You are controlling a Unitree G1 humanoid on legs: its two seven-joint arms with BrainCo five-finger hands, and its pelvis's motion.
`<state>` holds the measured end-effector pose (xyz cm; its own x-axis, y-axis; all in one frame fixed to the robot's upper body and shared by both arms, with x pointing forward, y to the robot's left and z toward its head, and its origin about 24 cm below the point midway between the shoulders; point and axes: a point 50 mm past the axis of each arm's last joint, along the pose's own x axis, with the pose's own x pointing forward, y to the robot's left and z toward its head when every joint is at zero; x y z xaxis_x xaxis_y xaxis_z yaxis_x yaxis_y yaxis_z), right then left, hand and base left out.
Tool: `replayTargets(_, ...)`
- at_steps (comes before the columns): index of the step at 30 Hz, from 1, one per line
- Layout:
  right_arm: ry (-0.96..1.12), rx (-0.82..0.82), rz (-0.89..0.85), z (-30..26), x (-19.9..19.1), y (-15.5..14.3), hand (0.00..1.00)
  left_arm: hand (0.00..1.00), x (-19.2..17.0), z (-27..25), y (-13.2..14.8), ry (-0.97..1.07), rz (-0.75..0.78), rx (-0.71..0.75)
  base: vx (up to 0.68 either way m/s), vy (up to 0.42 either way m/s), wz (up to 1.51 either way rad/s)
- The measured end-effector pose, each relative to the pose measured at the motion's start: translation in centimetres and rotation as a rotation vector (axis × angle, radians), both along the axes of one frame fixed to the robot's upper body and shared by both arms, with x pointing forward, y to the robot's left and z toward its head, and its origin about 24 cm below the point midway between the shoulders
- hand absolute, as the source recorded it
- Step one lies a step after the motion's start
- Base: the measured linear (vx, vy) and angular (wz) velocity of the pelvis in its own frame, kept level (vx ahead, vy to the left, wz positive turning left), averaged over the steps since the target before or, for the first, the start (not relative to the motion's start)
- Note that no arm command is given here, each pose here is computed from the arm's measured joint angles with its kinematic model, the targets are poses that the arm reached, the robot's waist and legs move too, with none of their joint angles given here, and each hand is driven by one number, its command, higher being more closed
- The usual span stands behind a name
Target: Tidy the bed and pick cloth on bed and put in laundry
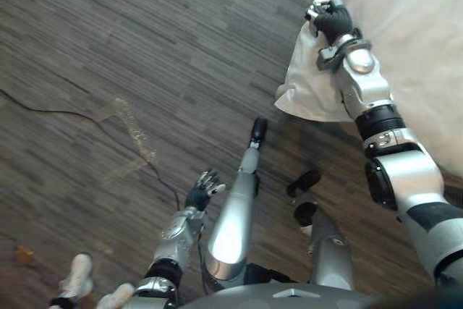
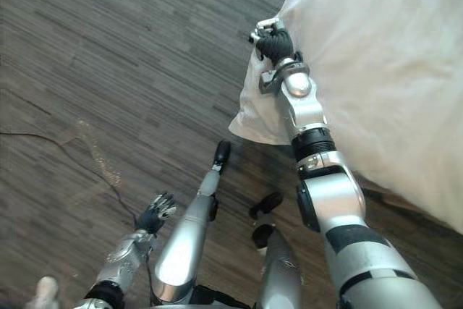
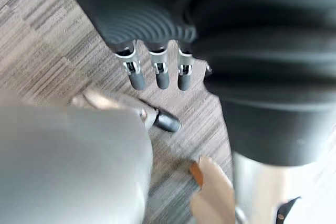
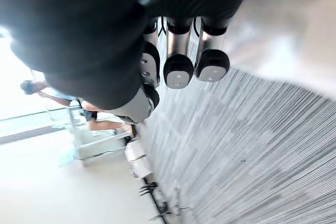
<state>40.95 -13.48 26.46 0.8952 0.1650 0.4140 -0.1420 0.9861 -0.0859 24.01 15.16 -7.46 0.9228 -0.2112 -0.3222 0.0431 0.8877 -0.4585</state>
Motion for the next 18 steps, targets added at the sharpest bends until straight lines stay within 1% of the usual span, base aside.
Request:
replayTargets(2,-0.027,0.013,0.009,0.4,-0.3,0.5,1.00,0.00,1.1,0.9,0.0,-0.042,0.017,-0.006,0.01,-0.045,-0.09)
replayTargets(5,-0.041,0.096,0.061,0.6,-0.7,1.3,1.00,0.00,1.8,1.4,-0.4,-0.056,0.095,-0.058,0.04,-0.026,-0.01)
replayTargets(7,0.005,0.166,0.141,-1.3,-1.0,2.7,1.00,0.00,1.7,1.2,-1.0,-0.041,0.161,-0.104,0.07,0.004,-0.13)
replayTargets(8,0.022,0.173,0.158,-2.0,-1.0,3.0,1.00,0.00,1.7,1.2,-1.1,-0.037,0.176,-0.114,0.08,0.007,-0.08)
replayTargets(10,0.140,0.196,0.238,-6.7,-1.7,5.0,1.00,0.00,1.5,1.0,-1.3,-0.021,0.222,-0.131,0.09,0.004,-0.06)
replayTargets(11,0.168,0.206,0.242,-7.8,-1.9,5.1,1.00,0.00,1.5,1.0,-1.2,-0.018,0.229,-0.129,0.10,0.003,-0.17)
replayTargets(14,0.366,0.266,0.260,-15.1,-3.6,5.9,1.00,0.00,1.4,0.7,-1.3,0.010,0.254,-0.120,0.07,0.004,-0.20)
replayTargets(15,0.463,0.291,0.228,-18.1,-4.4,5.8,1.00,0.00,1.4,0.7,-1.7,0.016,0.238,-0.106,0.05,0.000,-0.25)
replayTargets(16,0.494,0.297,0.214,-19.1,-4.7,5.6,1.00,0.00,1.3,0.7,-1.6,0.019,0.235,-0.095,0.02,-0.009,-0.28)
replayTargets(18,0.565,0.304,0.171,-22.2,-6.2,4.7,1.00,0.00,1.4,0.8,-2.8,0.015,0.171,-0.065,-0.03,-0.021,-0.31)
